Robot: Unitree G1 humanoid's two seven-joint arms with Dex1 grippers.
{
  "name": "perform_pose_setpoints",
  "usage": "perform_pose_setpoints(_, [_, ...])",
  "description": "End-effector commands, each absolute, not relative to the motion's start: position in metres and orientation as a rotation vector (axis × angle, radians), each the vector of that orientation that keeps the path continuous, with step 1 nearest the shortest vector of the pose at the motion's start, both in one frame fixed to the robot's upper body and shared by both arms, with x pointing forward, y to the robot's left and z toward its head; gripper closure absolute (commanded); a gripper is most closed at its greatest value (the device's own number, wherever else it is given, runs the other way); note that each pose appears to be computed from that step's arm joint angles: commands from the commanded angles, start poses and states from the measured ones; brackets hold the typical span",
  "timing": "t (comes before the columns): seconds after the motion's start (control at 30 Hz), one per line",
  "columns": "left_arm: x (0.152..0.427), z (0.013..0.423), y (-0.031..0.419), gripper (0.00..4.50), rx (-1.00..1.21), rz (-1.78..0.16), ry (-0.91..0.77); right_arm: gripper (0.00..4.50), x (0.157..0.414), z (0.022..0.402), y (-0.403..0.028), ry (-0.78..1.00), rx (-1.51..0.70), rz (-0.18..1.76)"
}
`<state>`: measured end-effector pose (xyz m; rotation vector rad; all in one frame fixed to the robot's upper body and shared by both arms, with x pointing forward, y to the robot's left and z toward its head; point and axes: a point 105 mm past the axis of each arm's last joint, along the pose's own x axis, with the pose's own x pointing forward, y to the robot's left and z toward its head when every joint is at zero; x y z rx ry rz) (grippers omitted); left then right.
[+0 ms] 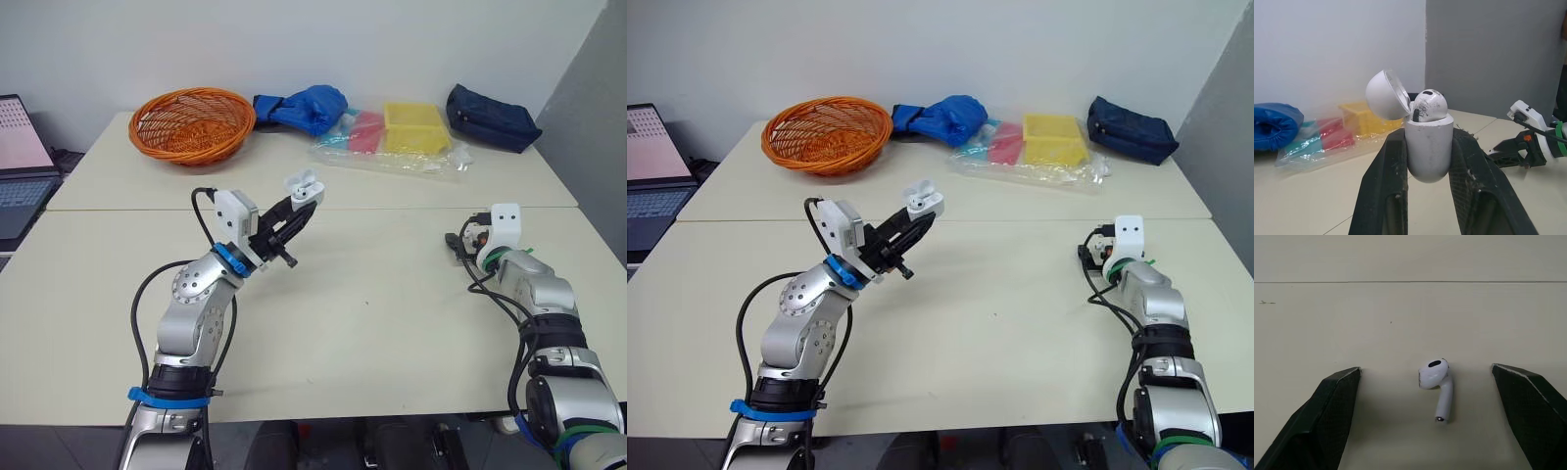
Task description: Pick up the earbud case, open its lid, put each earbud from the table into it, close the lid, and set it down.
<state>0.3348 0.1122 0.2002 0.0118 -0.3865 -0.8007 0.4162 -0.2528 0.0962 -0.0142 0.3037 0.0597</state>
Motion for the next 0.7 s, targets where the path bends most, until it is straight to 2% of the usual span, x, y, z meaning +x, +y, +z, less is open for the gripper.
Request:
perform_pose_setpoints(0.03, [0.328, 0.216, 0.111, 3.76, 0.030, -0.811, -0.446, 0.20, 0.419, 0.102, -0.259, 0.282, -0.017, 0.055])
perform_pose_setpoints(0.1, [0.329, 0.217, 0.110, 3.76, 0.030, -0.815, -0.447, 0.64, 0.418, 0.098, -0.259, 0.290, -0.022, 0.069])
perform_pose_setpoints(0.4, [0.328, 0.216, 0.107, 3.76, 0.025, -0.827, -0.447, 3.88, 0.411, 0.089, -0.266, 0.302, -0.083, 0.101])
perform_pose_setpoints(0.43, [0.328, 0.216, 0.107, 3.76, 0.024, -0.827, -0.447, 4.11, 0.410, 0.089, -0.266, 0.302, -0.076, 0.106])
perform_pose_setpoints(0.6, [0.327, 0.215, 0.104, 3.76, 0.014, -0.831, -0.449, 4.10, 0.401, 0.105, -0.277, 0.305, -0.076, 0.177])
perform_pose_setpoints(0.7, [0.326, 0.214, 0.105, 3.76, 0.011, -0.832, -0.446, 4.10, 0.373, 0.126, -0.251, 0.358, -0.159, 0.480])
